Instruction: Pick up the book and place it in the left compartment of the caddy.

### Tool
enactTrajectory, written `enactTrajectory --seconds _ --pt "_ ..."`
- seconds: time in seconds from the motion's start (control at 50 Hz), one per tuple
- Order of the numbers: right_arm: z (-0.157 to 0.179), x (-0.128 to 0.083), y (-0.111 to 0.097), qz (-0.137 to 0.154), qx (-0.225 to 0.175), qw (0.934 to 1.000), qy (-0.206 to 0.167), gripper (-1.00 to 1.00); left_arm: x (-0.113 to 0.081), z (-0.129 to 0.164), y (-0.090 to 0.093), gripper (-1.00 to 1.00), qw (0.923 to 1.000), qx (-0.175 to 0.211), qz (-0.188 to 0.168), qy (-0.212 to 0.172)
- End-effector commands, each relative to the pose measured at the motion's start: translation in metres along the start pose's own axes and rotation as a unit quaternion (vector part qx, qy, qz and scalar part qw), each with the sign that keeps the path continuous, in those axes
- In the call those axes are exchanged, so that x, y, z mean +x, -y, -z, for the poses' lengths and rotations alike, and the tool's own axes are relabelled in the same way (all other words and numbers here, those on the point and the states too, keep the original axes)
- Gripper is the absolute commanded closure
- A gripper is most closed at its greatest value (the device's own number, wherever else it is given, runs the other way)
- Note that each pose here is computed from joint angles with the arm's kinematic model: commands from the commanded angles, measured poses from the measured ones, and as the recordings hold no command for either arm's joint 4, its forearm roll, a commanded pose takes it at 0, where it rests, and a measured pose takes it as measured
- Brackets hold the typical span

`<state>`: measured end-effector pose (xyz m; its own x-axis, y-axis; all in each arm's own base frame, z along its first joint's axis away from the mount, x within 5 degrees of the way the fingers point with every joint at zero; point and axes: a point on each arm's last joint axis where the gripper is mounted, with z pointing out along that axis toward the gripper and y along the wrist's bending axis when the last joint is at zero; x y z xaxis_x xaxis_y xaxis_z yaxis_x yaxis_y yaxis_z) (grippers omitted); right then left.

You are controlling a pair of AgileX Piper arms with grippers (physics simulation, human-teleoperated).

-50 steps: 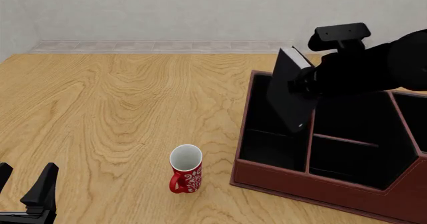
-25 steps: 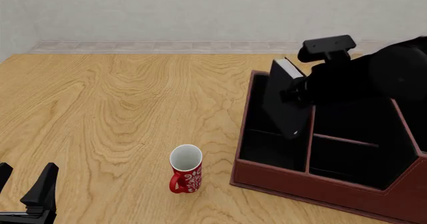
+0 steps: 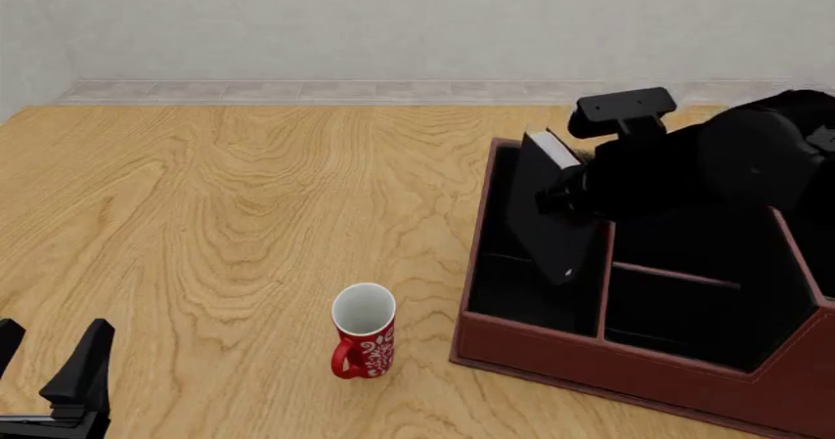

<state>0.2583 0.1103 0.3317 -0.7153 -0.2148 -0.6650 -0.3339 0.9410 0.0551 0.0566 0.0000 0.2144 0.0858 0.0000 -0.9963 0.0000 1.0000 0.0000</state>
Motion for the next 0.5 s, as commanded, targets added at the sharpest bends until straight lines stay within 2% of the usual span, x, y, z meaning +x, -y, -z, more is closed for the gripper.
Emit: enactTrajectory --seconds 0.02,0.5 --pt "-0.004 0.0 -0.001 -0.012 -0.002 0.9999 0.001 1.0 0.0 0.0 0.0 -1.0 1.0 0.0 0.0 0.0" --pt "-0.018 0.001 0.002 -0.017 0.001 0.9999 0.001 1.0 0.0 0.0 0.0 -1.0 1.0 0.0 0.0 0.0"
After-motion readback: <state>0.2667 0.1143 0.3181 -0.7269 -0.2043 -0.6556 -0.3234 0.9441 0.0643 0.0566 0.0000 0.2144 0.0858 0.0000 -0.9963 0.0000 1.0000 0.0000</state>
